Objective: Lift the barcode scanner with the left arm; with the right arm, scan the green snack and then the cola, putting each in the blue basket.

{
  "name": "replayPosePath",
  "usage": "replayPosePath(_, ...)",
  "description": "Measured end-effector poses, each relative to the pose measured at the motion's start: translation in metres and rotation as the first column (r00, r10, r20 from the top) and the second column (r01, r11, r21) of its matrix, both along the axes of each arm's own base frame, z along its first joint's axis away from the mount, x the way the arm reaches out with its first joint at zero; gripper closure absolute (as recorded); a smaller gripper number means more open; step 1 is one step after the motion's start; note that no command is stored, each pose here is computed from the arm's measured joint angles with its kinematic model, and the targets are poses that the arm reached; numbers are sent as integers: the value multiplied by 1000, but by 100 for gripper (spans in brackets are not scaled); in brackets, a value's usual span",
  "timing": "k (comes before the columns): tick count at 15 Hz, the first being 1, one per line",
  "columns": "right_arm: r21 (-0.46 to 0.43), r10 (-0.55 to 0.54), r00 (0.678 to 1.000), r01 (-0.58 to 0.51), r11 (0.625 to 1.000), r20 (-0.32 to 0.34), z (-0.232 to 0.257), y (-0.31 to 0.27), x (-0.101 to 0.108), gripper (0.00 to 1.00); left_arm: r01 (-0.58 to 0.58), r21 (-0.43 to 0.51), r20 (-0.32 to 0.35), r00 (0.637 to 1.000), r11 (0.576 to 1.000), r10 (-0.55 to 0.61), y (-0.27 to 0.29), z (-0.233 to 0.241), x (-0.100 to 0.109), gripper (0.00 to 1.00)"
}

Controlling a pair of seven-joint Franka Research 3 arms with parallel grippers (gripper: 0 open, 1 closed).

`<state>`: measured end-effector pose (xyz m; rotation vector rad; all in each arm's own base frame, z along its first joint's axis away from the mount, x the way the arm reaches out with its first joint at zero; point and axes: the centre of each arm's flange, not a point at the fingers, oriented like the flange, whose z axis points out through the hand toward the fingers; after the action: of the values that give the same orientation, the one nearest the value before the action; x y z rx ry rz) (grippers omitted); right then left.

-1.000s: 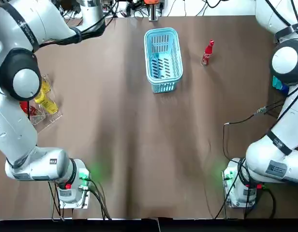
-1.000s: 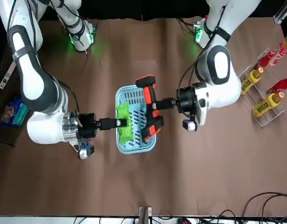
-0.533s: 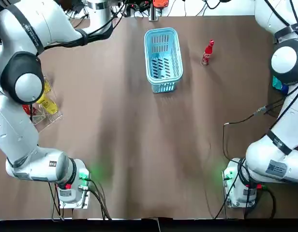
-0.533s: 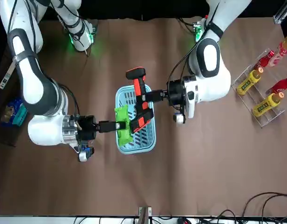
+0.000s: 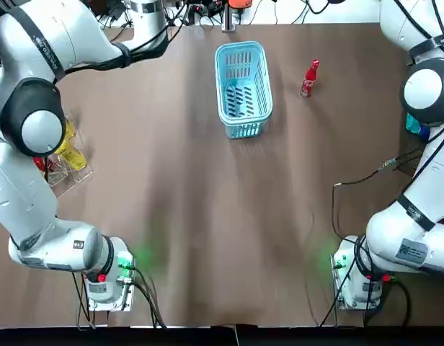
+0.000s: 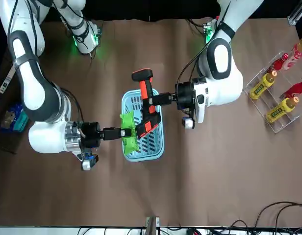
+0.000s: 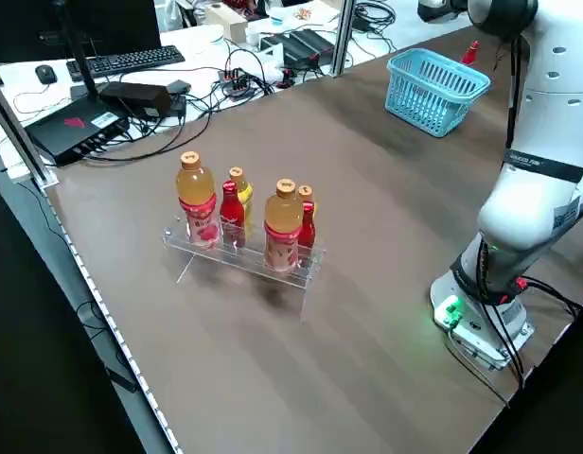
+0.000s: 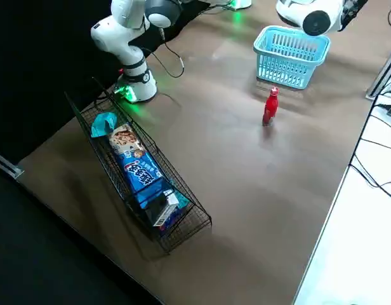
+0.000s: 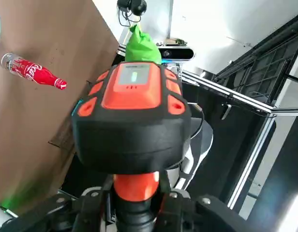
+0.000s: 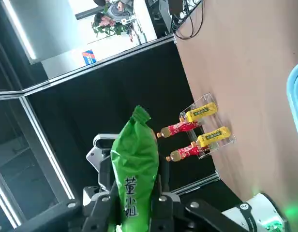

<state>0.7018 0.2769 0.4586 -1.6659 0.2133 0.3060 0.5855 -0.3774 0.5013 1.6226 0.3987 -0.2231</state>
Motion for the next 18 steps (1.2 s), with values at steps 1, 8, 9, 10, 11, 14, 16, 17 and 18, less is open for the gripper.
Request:
replayPosePath(1, -1, 2, 1000, -2, 1000, -1, -1, -1, 0, 75, 1, 0, 0, 1000, 1000, -1, -1, 0, 0, 63)
replayPosePath(8, -139, 14, 999, -18, 990, -30, -50, -84, 20, 75, 17, 91, 18, 1000, 996, -19, 13, -3, 7, 63)
replayPosePath(9, -200, 34, 999, -37, 979, -19, -57, -84, 19, 75, 50, 155, 21, 998, 987, -54, 17, -4, 8, 63)
replayPosePath(10, -261, 61, 998, -63, 963, -16, -64, -78, 16, 75, 98, 229, 15, 994, 969, -104, 22, -7, 8, 63)
replayPosePath(11, -315, 88, 996, -89, 945, -20, -69, -68, 11, 75, 140, 298, 7, 989, 944, -149, 28, -11, 8, 63)
replayPosePath(14, -456, 144, 988, -150, 877, -49, -88, -29, -3, 75, 242, 477, 3, 961, 845, -277, 48, -24, 7, 63)
replayPosePath(16, -536, 168, 984, -175, 826, -63, -108, -4, -12, 75, 289, 570, -8, 938, 770, -346, 61, -32, 7, 63)
replayPosePath(17, -577, 181, 981, -185, 796, -65, -119, 7, -17, 75, 306, 611, -15, 927, 730, -375, 67, -36, 7, 63)
replayPosePath(18, -616, 198, 978, -198, 763, -69, -130, 18, -22, 75, 314, 653, -22, 917, 689, -398, 75, -40, 7, 63)
